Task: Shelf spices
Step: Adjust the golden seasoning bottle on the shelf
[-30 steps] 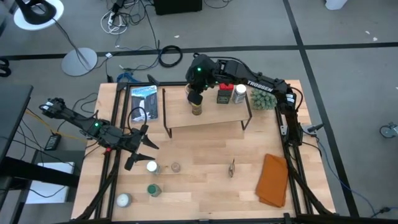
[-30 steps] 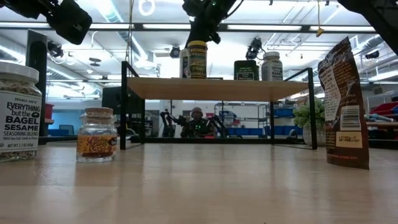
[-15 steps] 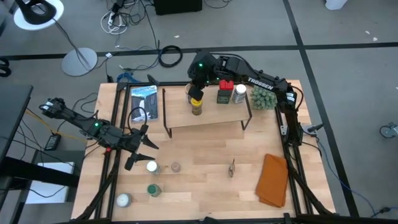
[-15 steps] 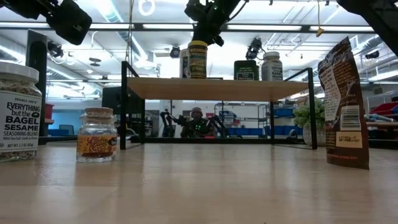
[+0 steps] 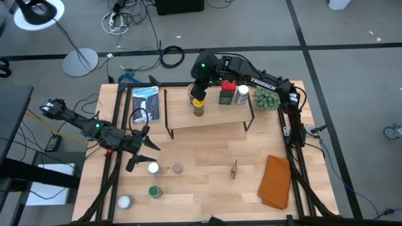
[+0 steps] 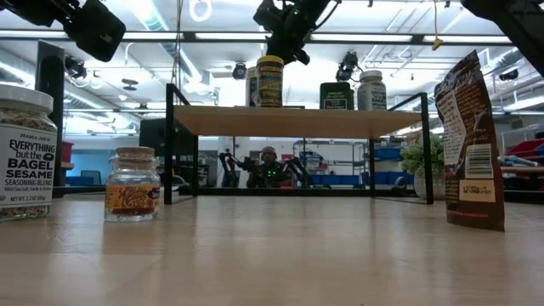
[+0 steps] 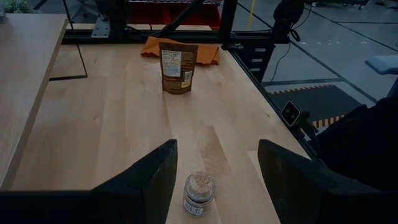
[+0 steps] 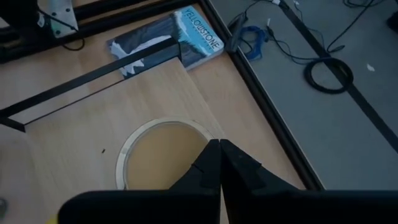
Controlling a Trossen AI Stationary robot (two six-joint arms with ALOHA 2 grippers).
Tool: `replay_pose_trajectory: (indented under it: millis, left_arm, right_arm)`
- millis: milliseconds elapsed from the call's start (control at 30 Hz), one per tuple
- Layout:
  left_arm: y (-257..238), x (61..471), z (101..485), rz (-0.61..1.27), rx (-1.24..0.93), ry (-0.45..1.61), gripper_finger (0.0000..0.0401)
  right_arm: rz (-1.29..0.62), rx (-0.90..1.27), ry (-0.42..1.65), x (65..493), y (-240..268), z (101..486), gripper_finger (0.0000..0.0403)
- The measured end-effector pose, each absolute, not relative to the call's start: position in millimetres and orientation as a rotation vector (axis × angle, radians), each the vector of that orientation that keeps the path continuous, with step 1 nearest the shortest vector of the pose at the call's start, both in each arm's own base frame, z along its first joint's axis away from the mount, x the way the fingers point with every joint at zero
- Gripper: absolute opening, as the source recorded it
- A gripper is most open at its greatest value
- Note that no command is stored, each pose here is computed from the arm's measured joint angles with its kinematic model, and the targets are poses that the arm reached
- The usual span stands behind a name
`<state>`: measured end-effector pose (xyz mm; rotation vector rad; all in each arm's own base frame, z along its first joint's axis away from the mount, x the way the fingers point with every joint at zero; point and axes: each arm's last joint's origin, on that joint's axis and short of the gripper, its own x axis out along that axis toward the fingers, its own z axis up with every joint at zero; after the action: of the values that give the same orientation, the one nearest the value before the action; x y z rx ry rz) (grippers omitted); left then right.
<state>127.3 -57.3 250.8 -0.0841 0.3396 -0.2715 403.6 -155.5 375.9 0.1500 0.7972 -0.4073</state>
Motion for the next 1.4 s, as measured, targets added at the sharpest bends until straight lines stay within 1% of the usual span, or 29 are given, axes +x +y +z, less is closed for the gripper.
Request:
replay_pose_trajectory:
  millis: [333, 467, 1000, 1233, 1400]
  left_arm:
    - [-57, 127, 251, -0.271, -0.085, 0.343, 0.0229]
    - [-57, 127, 250, -0.269, -0.082, 0.352, 0.0229]
    - [-57, 127, 249, -0.269, -0.082, 0.354, 0.0229]
    - [-57, 127, 250, -0.27, -0.082, 0.353, 0.0229]
    - [-57, 127, 250, -0.27, -0.083, 0.353, 0.0229]
  right_arm:
    - [-0.474, 0.129, 0.773, 408, -160, 367, 0.0001]
    - [-0.466, 0.128, 0.747, 411, -160, 368, 0.0001]
    - [-0.434, 0.114, 0.747, 416, -146, 368, 0.0001]
    - [-0.407, 0.105, 0.753, 414, -133, 376, 0.0001]
    - [-0.444, 0.082, 0.751, 412, -129, 382, 0.0001]
